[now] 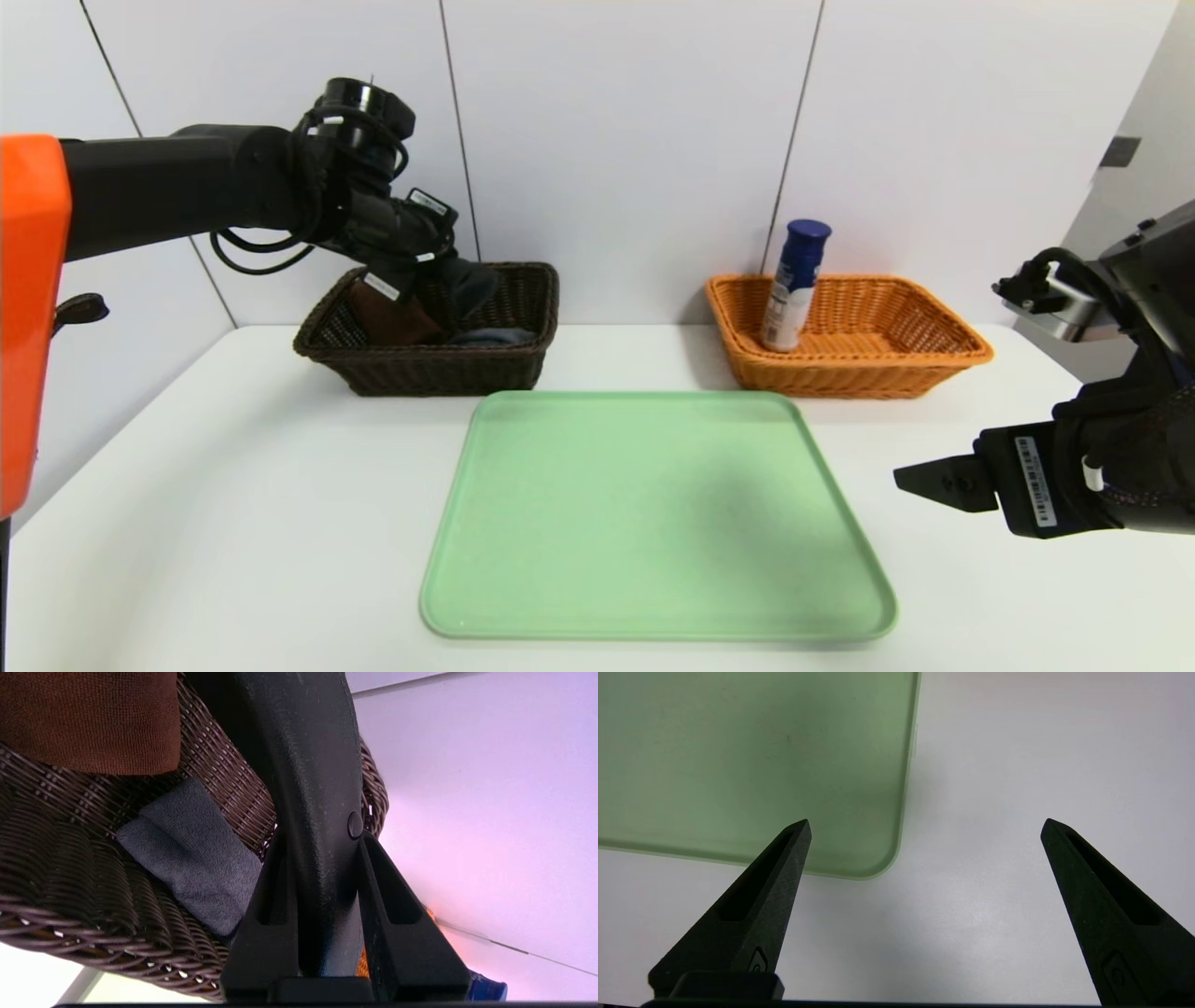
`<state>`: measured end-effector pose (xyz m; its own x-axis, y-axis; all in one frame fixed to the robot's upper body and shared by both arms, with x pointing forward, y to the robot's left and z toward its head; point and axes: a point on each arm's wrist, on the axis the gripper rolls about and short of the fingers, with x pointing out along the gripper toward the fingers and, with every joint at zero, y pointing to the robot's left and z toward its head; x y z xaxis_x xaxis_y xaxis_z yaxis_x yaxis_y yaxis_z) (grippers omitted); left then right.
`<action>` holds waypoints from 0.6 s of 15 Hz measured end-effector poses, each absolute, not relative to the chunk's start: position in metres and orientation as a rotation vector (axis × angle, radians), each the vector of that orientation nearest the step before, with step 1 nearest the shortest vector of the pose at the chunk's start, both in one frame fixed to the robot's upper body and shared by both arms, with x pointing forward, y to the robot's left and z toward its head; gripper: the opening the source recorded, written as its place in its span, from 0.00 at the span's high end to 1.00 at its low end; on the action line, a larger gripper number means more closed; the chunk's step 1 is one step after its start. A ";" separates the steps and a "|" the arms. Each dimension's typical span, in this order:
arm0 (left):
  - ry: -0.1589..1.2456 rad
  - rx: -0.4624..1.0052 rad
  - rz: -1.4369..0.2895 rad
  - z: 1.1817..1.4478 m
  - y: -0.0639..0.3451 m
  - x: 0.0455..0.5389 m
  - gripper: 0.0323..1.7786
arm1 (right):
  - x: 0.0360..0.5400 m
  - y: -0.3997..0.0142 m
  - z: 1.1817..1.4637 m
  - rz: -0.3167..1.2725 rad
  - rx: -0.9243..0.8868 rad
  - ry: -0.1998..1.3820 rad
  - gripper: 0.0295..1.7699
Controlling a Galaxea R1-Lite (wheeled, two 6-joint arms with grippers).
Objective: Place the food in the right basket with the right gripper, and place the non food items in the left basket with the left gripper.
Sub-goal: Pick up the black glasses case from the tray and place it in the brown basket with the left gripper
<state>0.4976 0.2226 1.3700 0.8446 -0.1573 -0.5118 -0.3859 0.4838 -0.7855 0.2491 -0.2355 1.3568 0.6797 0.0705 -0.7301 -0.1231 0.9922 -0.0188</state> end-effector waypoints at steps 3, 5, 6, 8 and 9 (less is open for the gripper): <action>0.555 -1.075 0.145 1.364 0.221 0.505 0.79 | 0.249 -0.235 1.356 0.110 -0.071 0.817 0.04; 0.562 -1.065 0.169 1.356 0.220 0.510 0.79 | 0.249 -0.235 1.357 0.110 -0.071 0.814 0.04; 0.567 -1.060 0.177 1.352 0.219 0.512 0.79 | 0.250 -0.235 1.357 0.111 -0.070 0.813 0.04; 0.574 -1.045 0.182 1.346 0.218 0.515 0.79 | 0.252 -0.233 1.358 0.118 -0.060 0.792 0.04; 0.577 -1.039 0.182 1.344 0.218 0.516 0.79 | 0.252 -0.233 1.358 0.119 -0.060 0.790 0.04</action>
<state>0.5162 0.2180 1.3445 0.8381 -0.1236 -0.5313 -0.4066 0.5077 -0.7596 0.2521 -0.2329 1.3581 0.6977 0.0844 -0.7114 -0.1294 0.9915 -0.0093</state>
